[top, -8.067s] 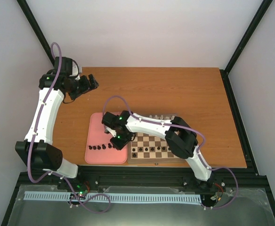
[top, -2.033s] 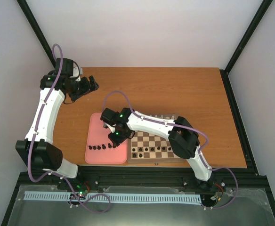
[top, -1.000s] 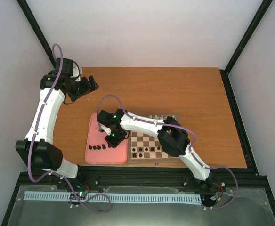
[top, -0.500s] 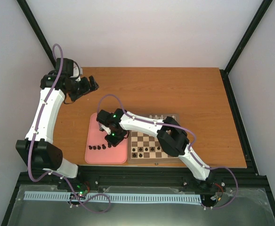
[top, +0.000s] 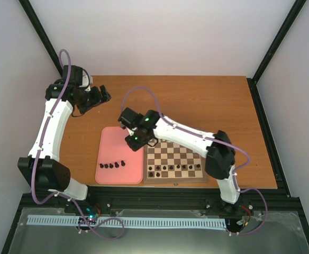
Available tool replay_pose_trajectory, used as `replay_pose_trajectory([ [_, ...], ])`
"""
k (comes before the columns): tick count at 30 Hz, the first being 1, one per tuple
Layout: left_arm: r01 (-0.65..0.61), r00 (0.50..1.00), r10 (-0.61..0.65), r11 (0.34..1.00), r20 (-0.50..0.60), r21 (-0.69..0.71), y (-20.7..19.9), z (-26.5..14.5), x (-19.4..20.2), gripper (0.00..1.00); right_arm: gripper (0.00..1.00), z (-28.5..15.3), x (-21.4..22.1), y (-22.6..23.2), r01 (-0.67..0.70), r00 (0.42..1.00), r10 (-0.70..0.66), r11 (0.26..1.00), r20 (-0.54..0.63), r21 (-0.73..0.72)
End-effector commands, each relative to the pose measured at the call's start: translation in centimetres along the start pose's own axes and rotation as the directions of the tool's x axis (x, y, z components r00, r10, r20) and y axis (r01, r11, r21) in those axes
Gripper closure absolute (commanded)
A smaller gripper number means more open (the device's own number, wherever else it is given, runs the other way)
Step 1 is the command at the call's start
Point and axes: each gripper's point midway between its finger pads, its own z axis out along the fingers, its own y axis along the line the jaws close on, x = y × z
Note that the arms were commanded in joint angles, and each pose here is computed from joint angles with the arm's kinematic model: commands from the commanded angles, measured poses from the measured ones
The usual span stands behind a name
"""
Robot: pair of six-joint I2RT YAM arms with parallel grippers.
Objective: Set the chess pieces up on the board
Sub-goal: Pick up the chess piece from the storage box, then place the chess piece on the chessboard.
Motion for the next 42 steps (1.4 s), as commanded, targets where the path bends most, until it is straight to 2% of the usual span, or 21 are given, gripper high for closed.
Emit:
replay_pose_trajectory([
  [1,-0.032,0.999,0.031,0.999,0.038,0.023,-0.8,-1.3,-0.4,0.00,0.97,-5.4,-0.1,-1.6,-0.090,0.992,0.088,0.996,0.093,0.019],
  [9,-0.029,0.999,0.028,0.999,0.034,0.026,-0.9,-1.1,-0.5,0.00,0.97,-7.6,8.6,-5.5,-0.229,0.973,0.230,0.972,-0.008,0.048],
  [16,-0.023,0.999,0.023,0.999,0.023,0.027,-0.8,-0.5,-0.4,0.00,0.97,-8.9,15.2,-5.7,-0.280,0.953,0.281,0.960,-0.113,0.028],
  [20,-0.024,0.999,0.023,0.999,0.024,0.023,-0.7,-0.5,-0.4,0.00,0.97,-7.7,17.9,-5.6,-0.312,0.936,0.309,0.950,-0.170,0.015],
  [26,-0.025,0.999,0.024,0.999,0.024,0.021,-0.7,-0.5,-0.4,0.00,0.97,-5.8,18.9,-5.7,-0.308,0.932,0.307,0.951,-0.193,0.024],
  [42,-0.024,1.000,0.023,1.000,0.018,0.018,-0.6,-0.3,-0.3,0.00,0.97,-2.2,15.9,-2.8,-0.229,0.953,0.232,0.973,-0.195,0.037],
])
